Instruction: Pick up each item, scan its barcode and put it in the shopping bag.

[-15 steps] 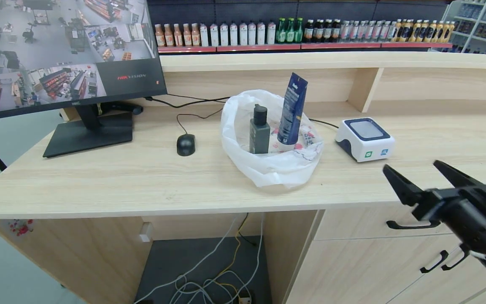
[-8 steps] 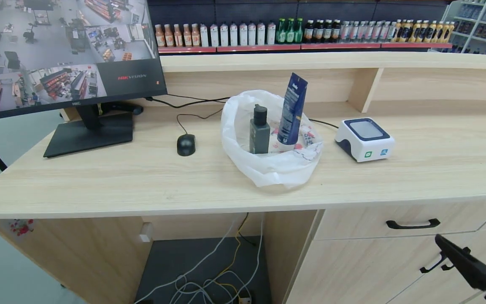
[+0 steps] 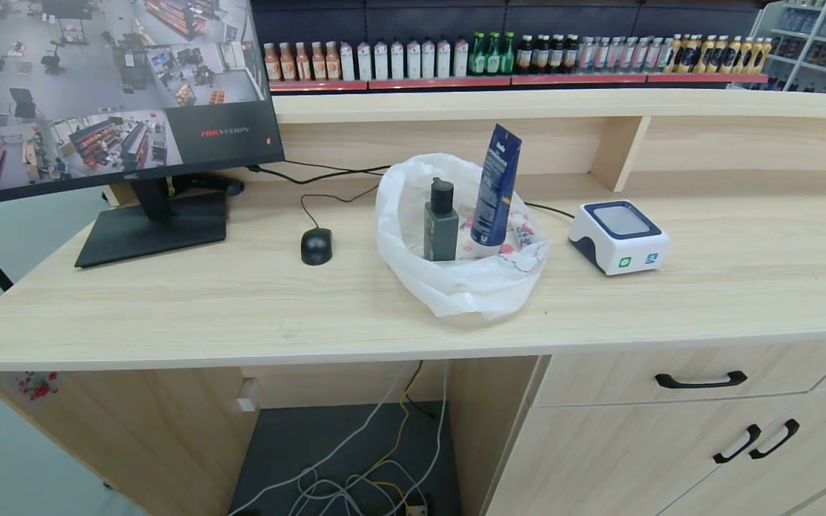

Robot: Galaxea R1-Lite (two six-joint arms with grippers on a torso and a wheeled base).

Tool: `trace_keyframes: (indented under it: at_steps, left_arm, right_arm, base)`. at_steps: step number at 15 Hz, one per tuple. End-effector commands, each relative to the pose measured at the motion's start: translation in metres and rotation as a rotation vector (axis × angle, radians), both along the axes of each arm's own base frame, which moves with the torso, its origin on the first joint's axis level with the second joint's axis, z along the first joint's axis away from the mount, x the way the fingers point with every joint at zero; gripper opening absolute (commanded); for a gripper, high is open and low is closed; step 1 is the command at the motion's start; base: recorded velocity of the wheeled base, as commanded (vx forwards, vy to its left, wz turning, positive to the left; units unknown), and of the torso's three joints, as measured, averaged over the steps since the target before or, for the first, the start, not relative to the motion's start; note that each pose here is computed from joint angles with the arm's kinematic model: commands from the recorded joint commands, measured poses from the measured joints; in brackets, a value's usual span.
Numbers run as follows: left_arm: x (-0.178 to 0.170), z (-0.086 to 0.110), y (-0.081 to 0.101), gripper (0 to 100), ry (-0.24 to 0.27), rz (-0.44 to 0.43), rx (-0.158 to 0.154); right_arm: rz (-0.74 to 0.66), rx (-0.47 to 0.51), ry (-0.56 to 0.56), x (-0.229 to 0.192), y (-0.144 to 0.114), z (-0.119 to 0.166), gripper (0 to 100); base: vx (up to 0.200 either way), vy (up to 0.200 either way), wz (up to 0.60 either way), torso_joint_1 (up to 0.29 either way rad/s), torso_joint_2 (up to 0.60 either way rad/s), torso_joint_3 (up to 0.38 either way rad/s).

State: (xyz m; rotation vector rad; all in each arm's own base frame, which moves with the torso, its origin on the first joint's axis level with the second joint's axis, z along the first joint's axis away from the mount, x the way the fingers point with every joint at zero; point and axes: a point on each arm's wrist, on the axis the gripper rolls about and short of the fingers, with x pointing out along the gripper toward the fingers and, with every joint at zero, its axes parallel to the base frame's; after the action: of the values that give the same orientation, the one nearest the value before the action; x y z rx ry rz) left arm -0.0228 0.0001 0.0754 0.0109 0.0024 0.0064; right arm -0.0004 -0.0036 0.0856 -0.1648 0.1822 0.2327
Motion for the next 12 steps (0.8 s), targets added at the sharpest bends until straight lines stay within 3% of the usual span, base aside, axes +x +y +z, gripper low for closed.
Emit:
trace_keyframes:
  at_steps: [1,3,5,8,12]
  left_arm:
    - [0.000,0.000,0.000,100,-0.001,0.001,0.000]
    - [0.000,0.000,0.000,100,0.001,0.001,0.000]
    - [0.000,0.000,0.000,100,0.001,0.001,0.000]
    - [0.000,0.000,0.000,100,-0.001,0.001,0.000]
    - [0.000,0.000,0.000,100,0.001,0.001,0.000]
  right_arm:
    - [0.007,0.032,-0.071,-0.006,-0.003,0.000,100]
    - [-0.001,0.038,-0.054,-0.005,-0.002,0.000,100]
    - [-0.191,0.036,-0.032,-0.004,-0.003,0.000,100]
    - [-0.364,0.047,-0.034,-0.005,-0.002,0.000,100]
    - [-0.469,0.118,-0.138,-0.014,-0.001,-0.001,100]
  base:
    - [0.000,0.000,0.00,0.000,0.00,0.000]
    - [0.000,0.000,0.00,0.000,0.00,0.000]
    - [0.000,0.000,0.00,0.000,0.00,0.000]
    - [0.000,0.000,0.00,0.000,0.00,0.000]
    - [0.000,0.000,0.00,0.000,0.00,0.000]
